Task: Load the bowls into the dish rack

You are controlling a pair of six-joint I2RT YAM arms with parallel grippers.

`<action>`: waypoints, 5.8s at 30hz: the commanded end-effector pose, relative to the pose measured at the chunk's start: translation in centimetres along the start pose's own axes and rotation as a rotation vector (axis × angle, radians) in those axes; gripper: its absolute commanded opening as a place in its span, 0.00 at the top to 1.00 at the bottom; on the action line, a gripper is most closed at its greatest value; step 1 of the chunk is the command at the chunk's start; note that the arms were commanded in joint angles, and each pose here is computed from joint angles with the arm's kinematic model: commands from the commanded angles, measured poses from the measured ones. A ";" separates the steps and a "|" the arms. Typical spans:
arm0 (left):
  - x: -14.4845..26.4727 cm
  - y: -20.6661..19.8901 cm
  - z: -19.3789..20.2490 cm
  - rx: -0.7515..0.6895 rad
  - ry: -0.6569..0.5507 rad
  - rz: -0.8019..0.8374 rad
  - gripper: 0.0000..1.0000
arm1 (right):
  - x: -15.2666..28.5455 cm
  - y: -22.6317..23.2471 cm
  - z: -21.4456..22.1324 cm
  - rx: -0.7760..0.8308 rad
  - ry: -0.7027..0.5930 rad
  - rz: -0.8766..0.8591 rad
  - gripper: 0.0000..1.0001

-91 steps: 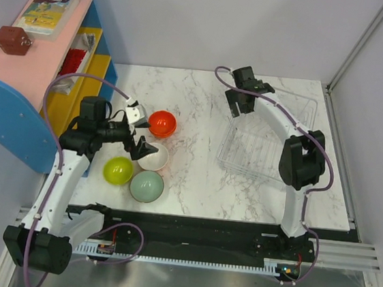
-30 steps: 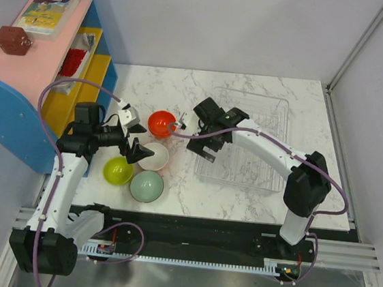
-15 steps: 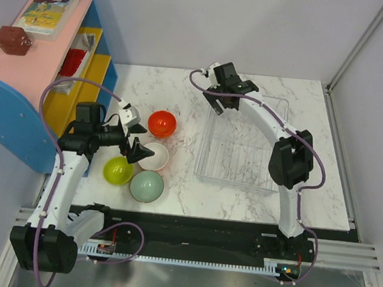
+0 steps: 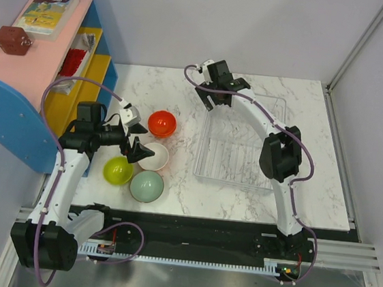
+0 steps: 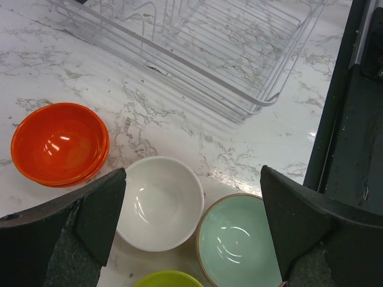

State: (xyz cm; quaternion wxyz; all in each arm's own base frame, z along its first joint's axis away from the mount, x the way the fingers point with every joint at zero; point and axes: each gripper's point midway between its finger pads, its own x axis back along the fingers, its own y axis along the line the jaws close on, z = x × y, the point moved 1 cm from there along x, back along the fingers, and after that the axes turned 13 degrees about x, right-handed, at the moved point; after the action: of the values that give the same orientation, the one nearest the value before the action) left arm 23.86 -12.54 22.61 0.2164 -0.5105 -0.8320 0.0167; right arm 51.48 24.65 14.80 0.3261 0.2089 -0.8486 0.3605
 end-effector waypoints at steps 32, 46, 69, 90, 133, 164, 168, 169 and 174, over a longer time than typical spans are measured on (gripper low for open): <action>-0.2 -0.2 0.2 -0.037 -0.015 0.034 0.00 | 7.6 0.7 -3.0 0.150 -0.145 -0.048 0.02; -0.3 1.1 0.2 -0.014 -0.008 -0.016 0.00 | 15.7 12.3 3.5 0.462 -0.172 -0.430 0.02; 0.0 10.7 2.0 0.163 0.057 -0.434 0.00 | 13.9 19.5 0.9 0.589 -0.146 -0.498 0.02; -6.4 20.6 0.1 0.217 0.100 -0.472 0.02 | 19.2 2.3 0.8 0.266 -0.276 -0.108 0.02; -8.9 23.6 3.9 0.252 0.242 -0.653 0.34 | 23.0 0.2 -0.4 0.151 -0.399 -0.104 0.02; -8.6 21.7 0.5 0.184 0.210 -0.661 0.98 | 21.9 0.4 0.0 0.142 -0.377 -0.119 0.02; -8.5 20.6 -1.3 0.175 0.188 -0.616 0.98 | 21.7 0.7 0.0 0.141 -0.376 -0.127 0.02; -8.4 20.5 -1.8 0.167 0.180 -0.611 0.98 | 21.6 0.5 -0.1 0.132 -0.375 -0.124 0.02; -8.0 18.7 -3.9 0.149 0.133 -0.555 0.98 | 21.3 1.0 -0.4 0.106 -0.386 -0.149 0.02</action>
State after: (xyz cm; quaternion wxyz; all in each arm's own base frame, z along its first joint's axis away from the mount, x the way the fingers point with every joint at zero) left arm 44.01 -9.62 12.52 0.3718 -0.2015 -0.9059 -0.0232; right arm 35.58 22.05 28.96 0.1877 0.3464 -0.8451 0.3614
